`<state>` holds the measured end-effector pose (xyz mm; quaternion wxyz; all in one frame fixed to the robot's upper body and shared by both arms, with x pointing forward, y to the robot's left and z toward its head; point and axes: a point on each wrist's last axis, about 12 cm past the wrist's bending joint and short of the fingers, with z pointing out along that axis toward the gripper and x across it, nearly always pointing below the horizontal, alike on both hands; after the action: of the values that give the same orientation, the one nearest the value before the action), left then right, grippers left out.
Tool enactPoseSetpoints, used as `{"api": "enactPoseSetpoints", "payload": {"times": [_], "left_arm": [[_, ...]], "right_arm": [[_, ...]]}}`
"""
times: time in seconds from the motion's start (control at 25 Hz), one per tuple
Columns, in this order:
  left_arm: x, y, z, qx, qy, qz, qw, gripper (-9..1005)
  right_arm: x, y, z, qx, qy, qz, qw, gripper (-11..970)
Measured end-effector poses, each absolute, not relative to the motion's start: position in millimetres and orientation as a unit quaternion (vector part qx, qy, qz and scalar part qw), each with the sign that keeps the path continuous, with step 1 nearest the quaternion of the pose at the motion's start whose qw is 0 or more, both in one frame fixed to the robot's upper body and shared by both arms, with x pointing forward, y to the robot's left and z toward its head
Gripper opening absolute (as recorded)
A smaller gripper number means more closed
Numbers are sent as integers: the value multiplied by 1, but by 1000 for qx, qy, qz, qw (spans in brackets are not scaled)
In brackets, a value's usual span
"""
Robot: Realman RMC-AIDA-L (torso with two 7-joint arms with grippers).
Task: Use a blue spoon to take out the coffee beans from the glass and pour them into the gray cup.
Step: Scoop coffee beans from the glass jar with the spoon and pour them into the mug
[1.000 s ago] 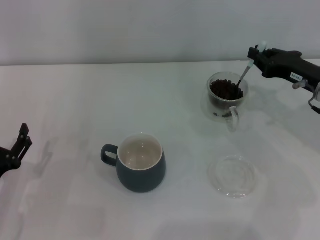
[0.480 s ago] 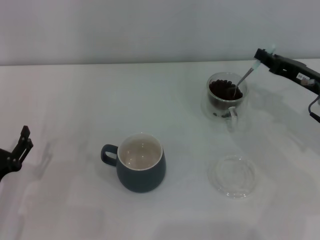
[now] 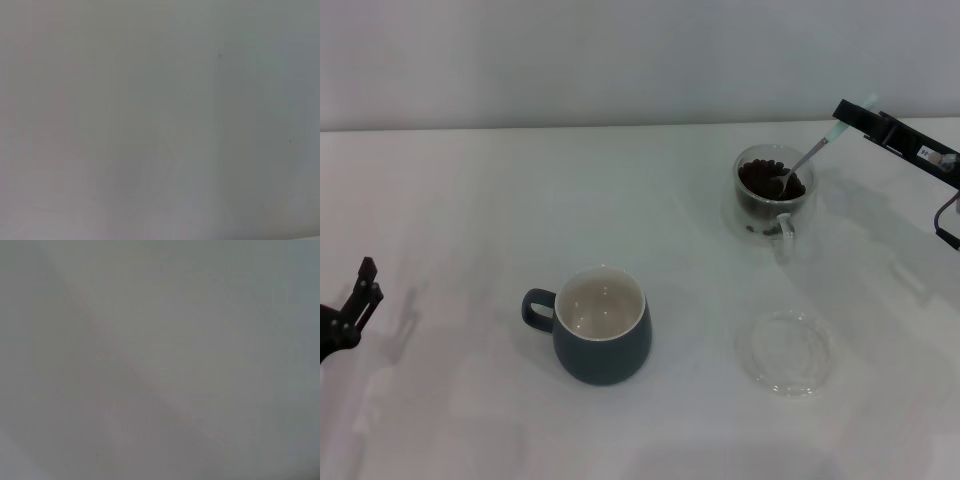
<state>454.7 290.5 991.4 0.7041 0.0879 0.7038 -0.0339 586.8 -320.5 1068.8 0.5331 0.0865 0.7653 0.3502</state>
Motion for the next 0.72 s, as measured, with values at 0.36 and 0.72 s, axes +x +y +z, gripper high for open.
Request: {"api": "enactPoseSetpoints", "payload": {"times": [0.36,0.72], "left_arm": [[451,293,990,83,707,-30,702,861],[446,296,988,78,711,-25,699,861]], "right_arm": [[586,-326,1060,159,769,360,503,147],[580,-334,1054,231,739,386,502,148]]}}
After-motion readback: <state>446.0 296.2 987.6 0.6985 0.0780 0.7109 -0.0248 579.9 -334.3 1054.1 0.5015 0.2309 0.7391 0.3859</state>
